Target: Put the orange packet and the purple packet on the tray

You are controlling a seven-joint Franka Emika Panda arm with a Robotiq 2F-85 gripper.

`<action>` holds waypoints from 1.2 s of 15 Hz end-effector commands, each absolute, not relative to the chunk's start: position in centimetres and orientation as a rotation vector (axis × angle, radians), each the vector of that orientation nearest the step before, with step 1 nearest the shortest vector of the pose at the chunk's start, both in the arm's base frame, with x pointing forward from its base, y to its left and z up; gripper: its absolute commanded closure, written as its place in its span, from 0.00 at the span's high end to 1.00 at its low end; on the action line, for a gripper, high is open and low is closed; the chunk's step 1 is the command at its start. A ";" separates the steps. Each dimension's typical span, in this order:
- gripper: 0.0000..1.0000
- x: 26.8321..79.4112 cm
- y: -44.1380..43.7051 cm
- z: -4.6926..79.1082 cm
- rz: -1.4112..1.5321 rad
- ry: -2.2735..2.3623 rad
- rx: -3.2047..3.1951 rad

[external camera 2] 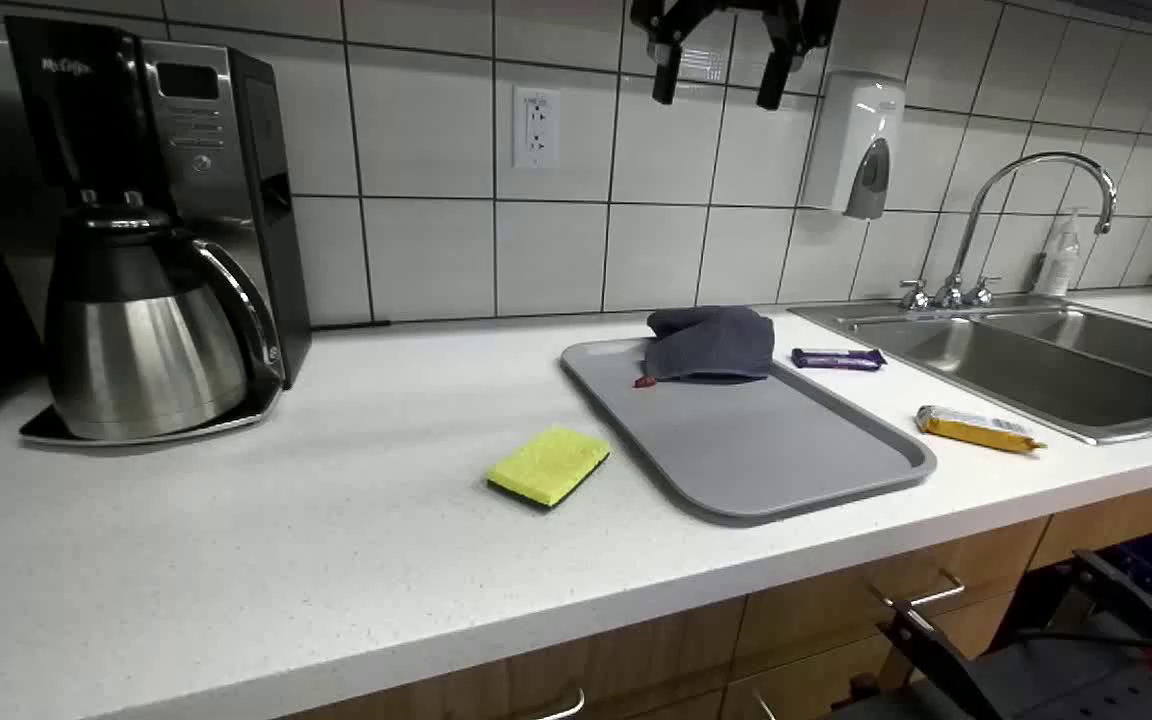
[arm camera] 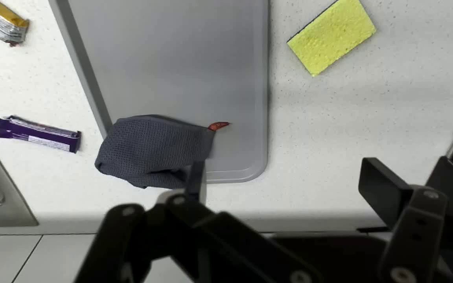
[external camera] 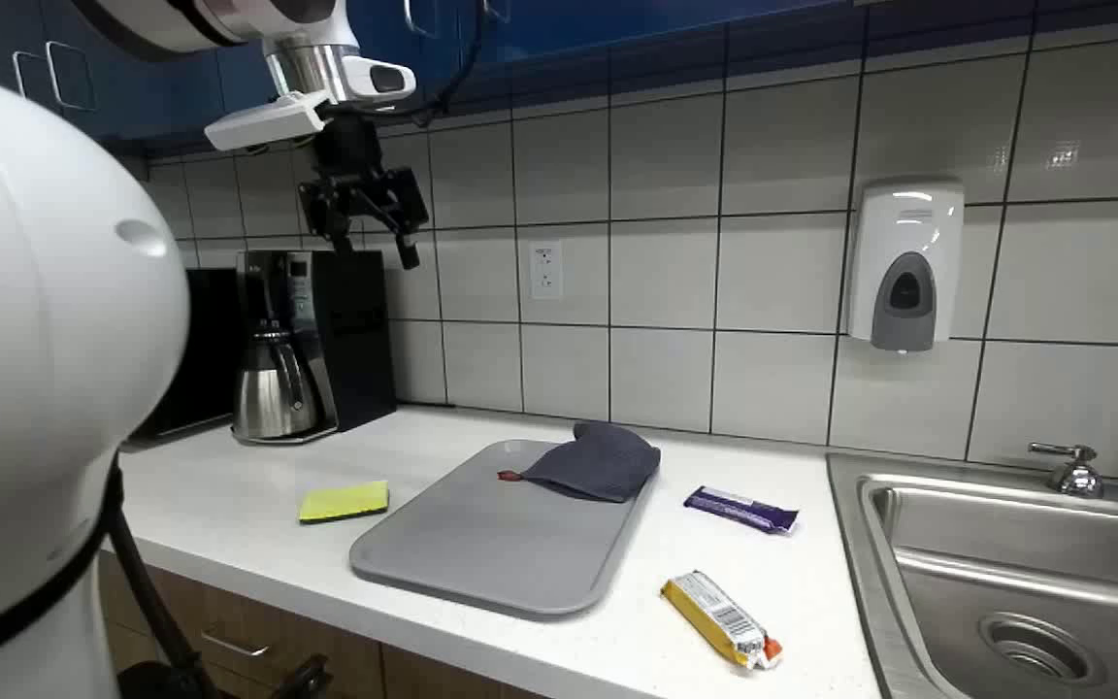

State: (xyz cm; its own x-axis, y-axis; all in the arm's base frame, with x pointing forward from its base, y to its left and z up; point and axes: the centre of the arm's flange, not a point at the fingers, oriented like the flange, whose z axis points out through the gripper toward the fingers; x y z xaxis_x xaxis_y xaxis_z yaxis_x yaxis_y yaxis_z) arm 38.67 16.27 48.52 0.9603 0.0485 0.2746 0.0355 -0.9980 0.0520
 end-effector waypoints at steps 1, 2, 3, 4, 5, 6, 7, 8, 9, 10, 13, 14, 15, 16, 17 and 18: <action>1.00 38.7 16.3 48.5 0.430 0.066 3.064; 1.00 38.7 16.3 48.5 0.430 0.066 3.064; 1.00 38.7 16.3 48.5 0.430 0.066 3.064; 1.00 38.7 16.3 48.5 0.430 0.066 3.064; 1.00 38.7 16.3 48.5 0.430 0.066 3.064; 1.00 38.7 16.3 48.5 0.430 0.066 3.064; 1.00 38.7 16.3 48.5 0.430 0.066 3.064; 1.00 38.7 16.3 48.5 0.430 0.066 3.064; 1.00 38.7 16.3 48.5 0.430 0.066 3.064; 1.00 38.7 16.3 48.5 0.430 0.066 3.064; 1.00 38.7 16.3 48.5 0.430 0.066 3.064; 1.00 38.7 16.3 48.5 0.430 0.066 3.064; 1.00 38.7 16.3 48.5 0.430 0.066 3.064; 1.00 38.5 16.1 48.3 0.446 0.076 3.057; 1.00 38.3 16.0 48.2 0.450 0.082 3.053; 1.00 38.2 15.9 48.1 0.454 0.087 3.047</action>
